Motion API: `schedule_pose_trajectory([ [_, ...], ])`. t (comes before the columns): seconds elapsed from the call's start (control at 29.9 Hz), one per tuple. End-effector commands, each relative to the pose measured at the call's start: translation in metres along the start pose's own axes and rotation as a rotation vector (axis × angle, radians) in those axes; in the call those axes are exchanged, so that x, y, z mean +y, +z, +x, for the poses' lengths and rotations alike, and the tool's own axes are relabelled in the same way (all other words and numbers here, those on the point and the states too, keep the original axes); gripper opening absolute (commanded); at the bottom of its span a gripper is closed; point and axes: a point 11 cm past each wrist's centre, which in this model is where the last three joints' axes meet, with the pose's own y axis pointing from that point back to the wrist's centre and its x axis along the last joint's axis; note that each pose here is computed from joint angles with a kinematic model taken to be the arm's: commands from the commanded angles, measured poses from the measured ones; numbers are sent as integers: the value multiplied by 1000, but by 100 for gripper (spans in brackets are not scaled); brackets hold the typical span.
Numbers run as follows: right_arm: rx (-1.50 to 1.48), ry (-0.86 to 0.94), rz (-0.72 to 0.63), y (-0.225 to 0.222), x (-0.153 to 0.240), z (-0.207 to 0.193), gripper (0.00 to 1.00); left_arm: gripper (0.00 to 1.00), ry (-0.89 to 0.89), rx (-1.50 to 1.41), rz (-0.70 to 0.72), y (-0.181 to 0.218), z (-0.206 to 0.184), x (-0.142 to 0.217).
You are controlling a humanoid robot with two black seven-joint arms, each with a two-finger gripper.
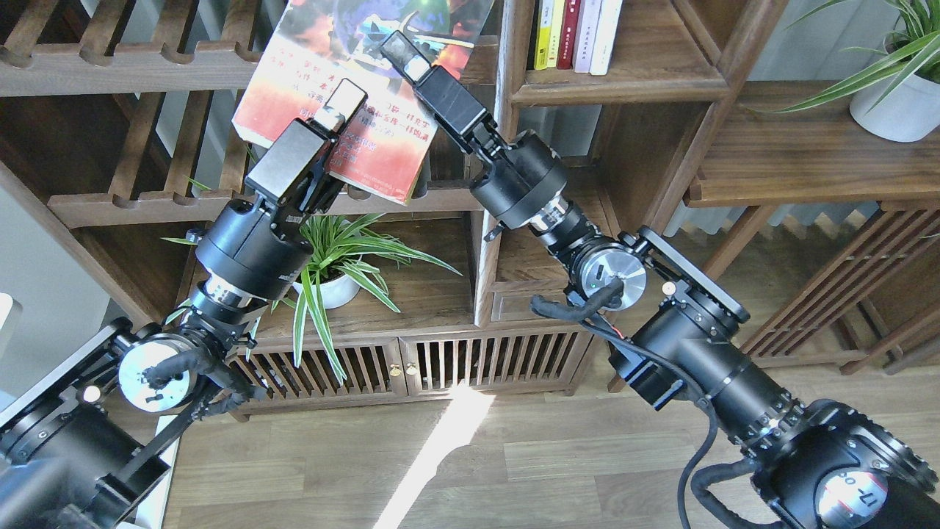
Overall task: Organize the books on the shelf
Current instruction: 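Hold the book with both grippers and turn it upright, then open the left gripper and carry the book upward with the right gripper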
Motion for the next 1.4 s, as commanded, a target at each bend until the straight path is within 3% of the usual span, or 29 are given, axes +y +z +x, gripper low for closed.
schedule_pose_trajectory([
  [0.0,1,-1,-2,0,0,0,6,79,27,-9,-5,4,8,5],
  [0.3,2,-3,1,-2,0,-1,5,91,139,20,-17,2,30,45],
  [0.97,-32,-2,46,-1,14,-4,4,92,270,20,-142,24,55,90],
  [1.37,132,169,41,-65,82,29,4,92,319,15,-156,28,68,100],
])
